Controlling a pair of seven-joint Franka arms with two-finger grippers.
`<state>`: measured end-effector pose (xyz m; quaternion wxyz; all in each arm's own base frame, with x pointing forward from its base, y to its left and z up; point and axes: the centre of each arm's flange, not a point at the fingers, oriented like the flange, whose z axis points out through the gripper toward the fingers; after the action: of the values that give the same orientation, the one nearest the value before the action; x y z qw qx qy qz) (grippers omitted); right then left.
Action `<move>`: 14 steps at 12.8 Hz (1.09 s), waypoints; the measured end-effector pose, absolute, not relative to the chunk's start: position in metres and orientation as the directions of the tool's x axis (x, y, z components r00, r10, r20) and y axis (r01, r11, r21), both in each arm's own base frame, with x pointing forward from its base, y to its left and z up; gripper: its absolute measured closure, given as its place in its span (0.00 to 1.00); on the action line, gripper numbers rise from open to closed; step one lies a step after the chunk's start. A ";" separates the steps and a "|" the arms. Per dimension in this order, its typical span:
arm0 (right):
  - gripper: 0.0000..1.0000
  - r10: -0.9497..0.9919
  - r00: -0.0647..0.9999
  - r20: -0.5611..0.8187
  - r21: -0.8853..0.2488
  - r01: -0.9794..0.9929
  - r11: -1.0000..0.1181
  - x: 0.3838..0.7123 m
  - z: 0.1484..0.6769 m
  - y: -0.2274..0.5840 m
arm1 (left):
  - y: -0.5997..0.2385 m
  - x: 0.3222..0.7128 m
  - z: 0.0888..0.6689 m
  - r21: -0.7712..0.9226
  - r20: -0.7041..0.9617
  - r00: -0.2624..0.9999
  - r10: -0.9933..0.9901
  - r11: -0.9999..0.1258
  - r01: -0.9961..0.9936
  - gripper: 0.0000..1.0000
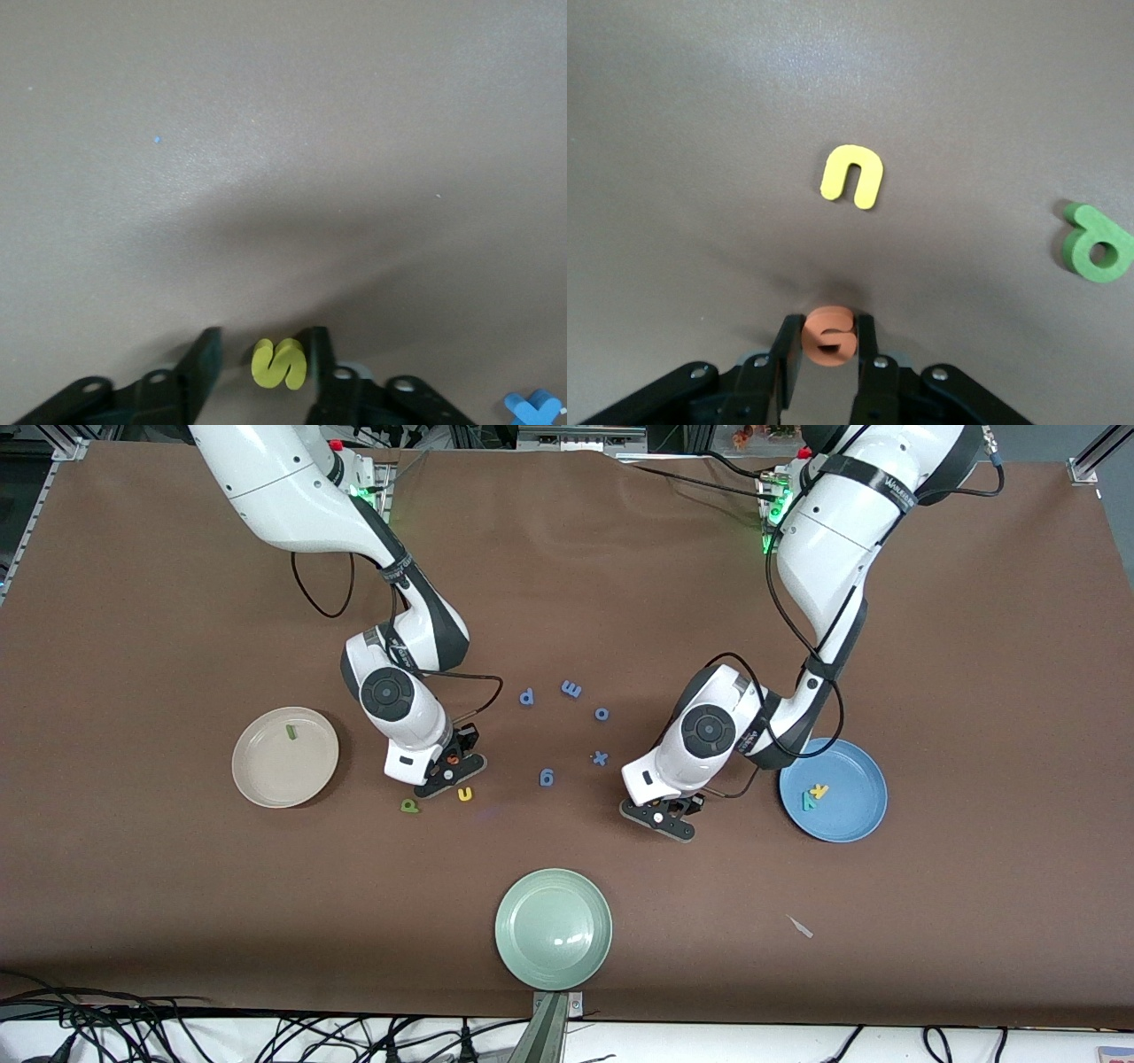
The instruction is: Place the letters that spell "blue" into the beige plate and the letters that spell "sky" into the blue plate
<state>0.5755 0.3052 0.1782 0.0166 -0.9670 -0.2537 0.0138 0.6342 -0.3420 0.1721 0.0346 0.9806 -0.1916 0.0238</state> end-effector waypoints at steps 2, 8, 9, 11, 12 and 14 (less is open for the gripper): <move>0.72 0.510 0.860 -0.018 -0.039 0.509 -0.860 0.576 0.178 0.305 | -0.343 0.635 0.177 0.060 0.067 0.925 -0.375 -0.923 -0.379 0.72; 0.72 0.488 0.859 -0.157 -0.022 0.491 -0.871 0.576 0.201 0.279 | -0.275 0.665 0.217 0.011 -0.034 0.896 -0.442 -0.897 -0.442 0.72; 0.72 0.471 0.861 -0.194 -0.010 0.478 -0.878 0.579 0.214 0.262 | -0.247 0.673 0.232 0.009 -0.060 0.880 -0.471 -0.882 -0.472 0.72; 0.72 0.452 0.860 -0.236 0.008 0.467 -0.884 0.588 0.238 0.228 | -0.190 0.684 0.246 -0.001 -0.109 0.846 -0.523 -0.851 -0.526 0.72; 0.72 0.440 0.860 -0.258 0.015 0.458 -0.889 0.591 0.246 0.210 | -0.160 0.689 0.243 -0.020 -0.132 0.829 -0.543 -0.835 -0.550 0.72; 0.72 0.410 0.852 -0.325 0.023 0.441 -0.897 0.593 0.251 0.171 | -0.105 0.690 0.228 -0.015 -0.172 0.804 -0.569 -0.814 -0.580 0.72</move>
<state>0.5929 0.1711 0.2514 -0.0482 -0.9611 -0.2214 0.1581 0.6904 -0.1053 0.2280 -0.0334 0.9491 -0.3028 -0.0802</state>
